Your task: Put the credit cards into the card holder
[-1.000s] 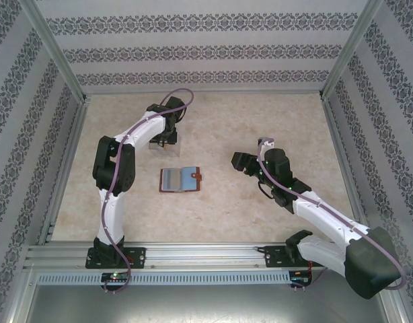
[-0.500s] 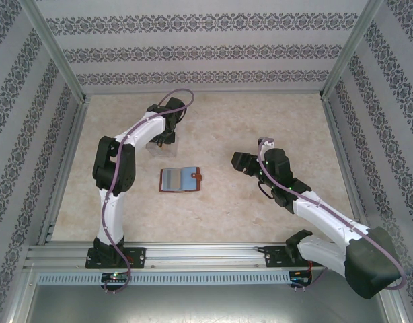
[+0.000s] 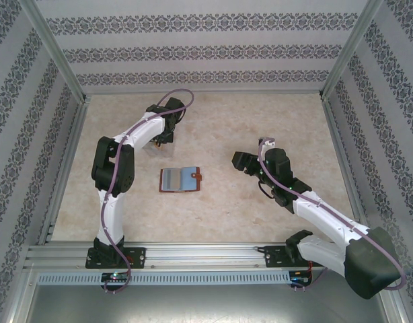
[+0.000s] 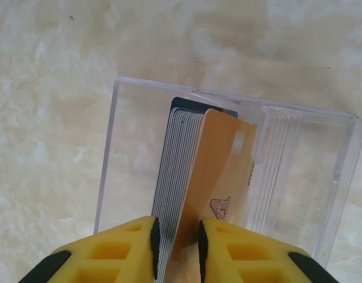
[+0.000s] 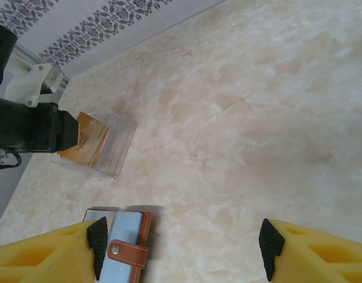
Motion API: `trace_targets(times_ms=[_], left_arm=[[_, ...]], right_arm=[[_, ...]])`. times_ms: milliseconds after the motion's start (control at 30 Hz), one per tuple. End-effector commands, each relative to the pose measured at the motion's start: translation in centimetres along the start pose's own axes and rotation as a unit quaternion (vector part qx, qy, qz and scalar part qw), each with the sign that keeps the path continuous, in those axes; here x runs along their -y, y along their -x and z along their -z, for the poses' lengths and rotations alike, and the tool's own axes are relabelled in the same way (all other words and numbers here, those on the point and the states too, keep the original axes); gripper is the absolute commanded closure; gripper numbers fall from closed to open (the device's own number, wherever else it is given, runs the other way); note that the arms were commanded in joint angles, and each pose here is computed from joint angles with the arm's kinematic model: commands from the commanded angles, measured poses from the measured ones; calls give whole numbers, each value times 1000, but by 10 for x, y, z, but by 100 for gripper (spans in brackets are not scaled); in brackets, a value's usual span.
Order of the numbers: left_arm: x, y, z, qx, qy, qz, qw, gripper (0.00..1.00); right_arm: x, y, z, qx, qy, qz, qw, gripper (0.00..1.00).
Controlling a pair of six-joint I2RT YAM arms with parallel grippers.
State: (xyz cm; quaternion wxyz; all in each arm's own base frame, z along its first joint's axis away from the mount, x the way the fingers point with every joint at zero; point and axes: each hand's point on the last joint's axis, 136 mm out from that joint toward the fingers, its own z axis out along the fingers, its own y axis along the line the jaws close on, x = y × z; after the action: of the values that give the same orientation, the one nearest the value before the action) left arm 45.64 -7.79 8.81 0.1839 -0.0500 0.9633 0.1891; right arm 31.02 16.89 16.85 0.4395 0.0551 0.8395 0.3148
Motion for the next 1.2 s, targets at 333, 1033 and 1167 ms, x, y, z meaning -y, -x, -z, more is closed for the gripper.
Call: trace_targets(times_ms=[333,1033,1167], left_arm=[[-15,2,25,4,-4,9,1000,91],[31,-31,202,45,-446,82,890,95],[43,-43,237,68,-553,93,825,95]], right_arm=[[8,-1,0,-1,-10,-6,1000,29],[-97,-9,-34,-112,168,-97,975,30],[-125,-3,-38,-140,246,-152,947,30]])
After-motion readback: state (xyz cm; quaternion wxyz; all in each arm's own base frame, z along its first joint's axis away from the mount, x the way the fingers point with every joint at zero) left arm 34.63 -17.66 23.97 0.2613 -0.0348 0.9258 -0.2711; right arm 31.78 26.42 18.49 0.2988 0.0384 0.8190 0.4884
